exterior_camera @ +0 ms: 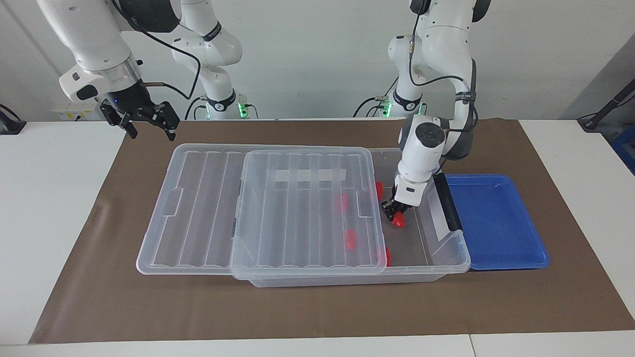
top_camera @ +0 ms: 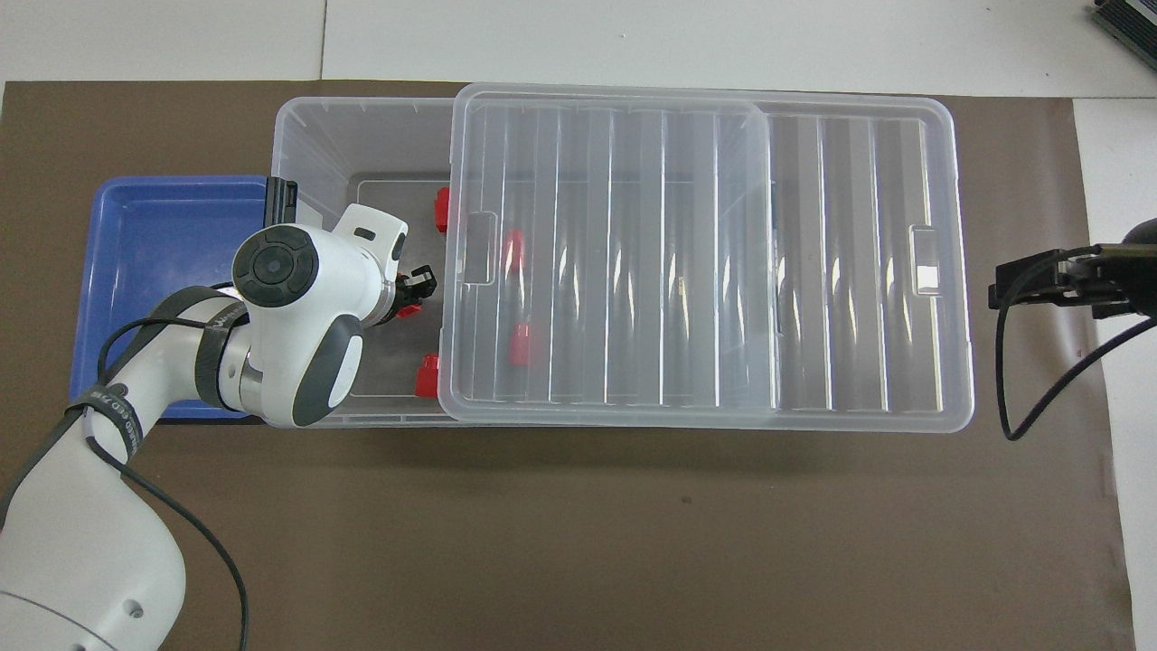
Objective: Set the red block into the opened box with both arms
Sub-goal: 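Carry the red cube over the opened box with the left gripper, then open the left gripper to drop the cube and withdraw it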
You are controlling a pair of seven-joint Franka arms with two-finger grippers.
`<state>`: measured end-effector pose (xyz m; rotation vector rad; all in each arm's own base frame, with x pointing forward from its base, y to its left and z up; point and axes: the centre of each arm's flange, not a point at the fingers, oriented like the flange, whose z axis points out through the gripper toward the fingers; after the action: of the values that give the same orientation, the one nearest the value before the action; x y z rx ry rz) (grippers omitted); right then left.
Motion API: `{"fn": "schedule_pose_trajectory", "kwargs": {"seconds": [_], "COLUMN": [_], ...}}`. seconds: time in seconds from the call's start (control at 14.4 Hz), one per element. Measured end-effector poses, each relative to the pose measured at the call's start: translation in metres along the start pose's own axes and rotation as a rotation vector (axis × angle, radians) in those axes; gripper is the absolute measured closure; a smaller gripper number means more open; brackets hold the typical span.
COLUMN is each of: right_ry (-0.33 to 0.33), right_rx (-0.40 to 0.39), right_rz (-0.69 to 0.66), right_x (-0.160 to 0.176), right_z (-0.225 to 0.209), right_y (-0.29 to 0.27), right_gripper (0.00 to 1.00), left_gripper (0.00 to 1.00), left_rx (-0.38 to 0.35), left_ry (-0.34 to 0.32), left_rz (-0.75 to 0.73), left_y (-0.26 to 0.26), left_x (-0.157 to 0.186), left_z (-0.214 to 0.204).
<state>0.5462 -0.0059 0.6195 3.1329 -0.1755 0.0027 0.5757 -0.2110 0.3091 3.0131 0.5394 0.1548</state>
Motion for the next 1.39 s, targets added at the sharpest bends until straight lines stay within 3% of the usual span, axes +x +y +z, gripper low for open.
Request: {"fn": "schedule_pose_trajectory", "kwargs": {"seconds": [0.28,0.42,0.69,0.83,1.39], "right_ry": [0.0,0.0,0.0,0.0,0.0], "right_rx": [0.0,0.0,0.0,0.0,0.0], "right_rz": [0.0,0.0,0.0,0.001,0.002], "right_x": [0.0,0.0,0.0,0.0,0.0], "right_z": [0.0,0.0,0.0,0.0,0.0], "right_y": [0.0,0.0,0.0,0.0,0.001], "right_gripper": [0.0,0.0,0.0,0.0,0.0], "left_gripper": [0.66,0.49,0.02,0.0,0.0], "left_rx": [-0.009,-0.005,0.04,0.074,0.133], "left_ry": [0.012,0.009,0.008,0.001,-0.018], "left_rz": [-0.002,-0.005,0.03,0.044,0.026], "left_y": [0.0,-0.003,-0.007,-0.007,-0.009], "left_x": [0.002,0.002,0.001,0.006,0.009], "left_z": [0.002,0.006,0.008,-0.006,-0.135]}}
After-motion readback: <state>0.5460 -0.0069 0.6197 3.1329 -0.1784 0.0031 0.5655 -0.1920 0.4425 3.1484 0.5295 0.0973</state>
